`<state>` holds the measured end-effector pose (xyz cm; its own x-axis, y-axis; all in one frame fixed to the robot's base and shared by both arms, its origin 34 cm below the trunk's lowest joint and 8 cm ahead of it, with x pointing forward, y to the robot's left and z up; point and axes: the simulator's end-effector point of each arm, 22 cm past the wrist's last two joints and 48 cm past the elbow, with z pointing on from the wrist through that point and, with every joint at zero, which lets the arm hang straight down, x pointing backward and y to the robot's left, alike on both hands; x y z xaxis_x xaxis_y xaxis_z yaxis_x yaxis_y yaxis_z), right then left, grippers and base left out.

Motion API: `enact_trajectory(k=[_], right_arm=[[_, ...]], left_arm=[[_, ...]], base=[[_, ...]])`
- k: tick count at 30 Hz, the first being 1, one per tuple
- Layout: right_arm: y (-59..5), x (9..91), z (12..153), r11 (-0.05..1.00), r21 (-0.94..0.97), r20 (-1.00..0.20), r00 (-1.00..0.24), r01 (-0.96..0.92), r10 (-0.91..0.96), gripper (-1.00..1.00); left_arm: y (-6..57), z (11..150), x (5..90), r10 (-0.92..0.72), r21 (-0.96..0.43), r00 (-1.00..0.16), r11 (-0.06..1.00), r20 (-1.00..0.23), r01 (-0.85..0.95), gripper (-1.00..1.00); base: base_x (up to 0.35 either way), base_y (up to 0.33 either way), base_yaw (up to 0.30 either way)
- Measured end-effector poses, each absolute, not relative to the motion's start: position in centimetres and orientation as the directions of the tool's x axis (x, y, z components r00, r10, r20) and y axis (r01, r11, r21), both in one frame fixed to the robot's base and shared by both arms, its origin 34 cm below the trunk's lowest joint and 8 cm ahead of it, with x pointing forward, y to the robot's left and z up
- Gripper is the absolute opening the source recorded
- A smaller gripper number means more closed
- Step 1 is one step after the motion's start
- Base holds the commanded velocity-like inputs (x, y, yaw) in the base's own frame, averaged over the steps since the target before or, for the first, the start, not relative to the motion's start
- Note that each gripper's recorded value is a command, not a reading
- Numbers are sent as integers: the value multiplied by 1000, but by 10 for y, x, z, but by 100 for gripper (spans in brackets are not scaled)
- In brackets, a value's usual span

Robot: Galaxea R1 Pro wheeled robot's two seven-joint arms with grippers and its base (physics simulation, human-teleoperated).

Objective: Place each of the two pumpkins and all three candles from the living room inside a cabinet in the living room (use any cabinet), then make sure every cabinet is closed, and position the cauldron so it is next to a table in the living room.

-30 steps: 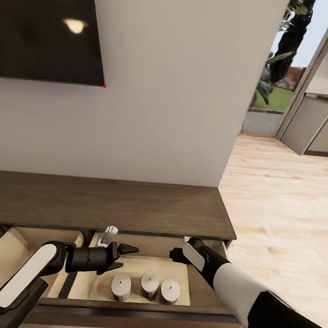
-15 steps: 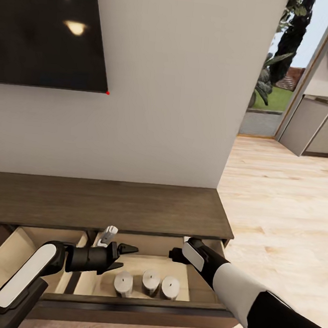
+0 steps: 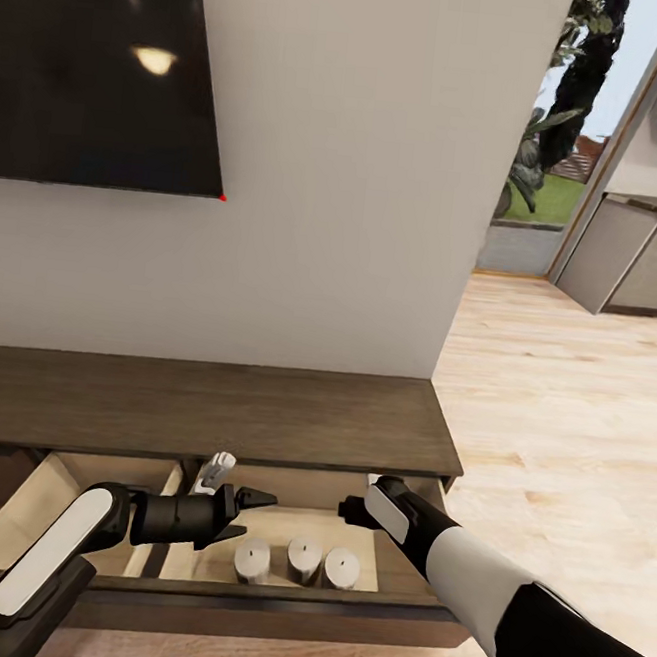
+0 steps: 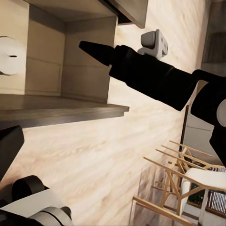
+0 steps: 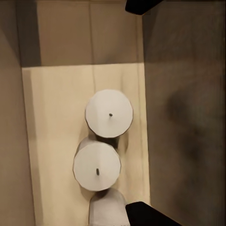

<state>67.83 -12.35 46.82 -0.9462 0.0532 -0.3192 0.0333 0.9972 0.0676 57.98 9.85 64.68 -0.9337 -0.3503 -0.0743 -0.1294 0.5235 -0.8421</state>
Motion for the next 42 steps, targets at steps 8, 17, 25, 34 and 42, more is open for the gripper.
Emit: enact_trajectory(k=[8, 17, 25, 34, 42], right_arm=[[-125, 681, 484, 997, 66, -319, -946, 34, 54, 100], [-123, 684, 502, 997, 69, -318, -947, 33, 53, 100], [-123, 686, 518, 997, 68, -317, -947, 33, 53, 100], [-123, 687, 524, 997, 68, -317, -947, 33, 53, 100], [-124, 687, 524, 997, 68, -317, -947, 34, 54, 100]], left_arm=[[100, 663, 583, -353, -843, -933, 522, -74, -131, 100], [99, 681, 586, -351, -842, -933, 523, -73, -131, 100], [98, 696, 588, -350, -842, -934, 523, -71, -132, 100], [99, 703, 589, -353, -843, -933, 522, -71, -133, 100], [99, 703, 589, -353, -843, -933, 521, -71, -133, 100]], base=[[-46, 0, 0], [-285, 0, 0], [-322, 0, 0], [-322, 0, 0], [-322, 0, 0]])
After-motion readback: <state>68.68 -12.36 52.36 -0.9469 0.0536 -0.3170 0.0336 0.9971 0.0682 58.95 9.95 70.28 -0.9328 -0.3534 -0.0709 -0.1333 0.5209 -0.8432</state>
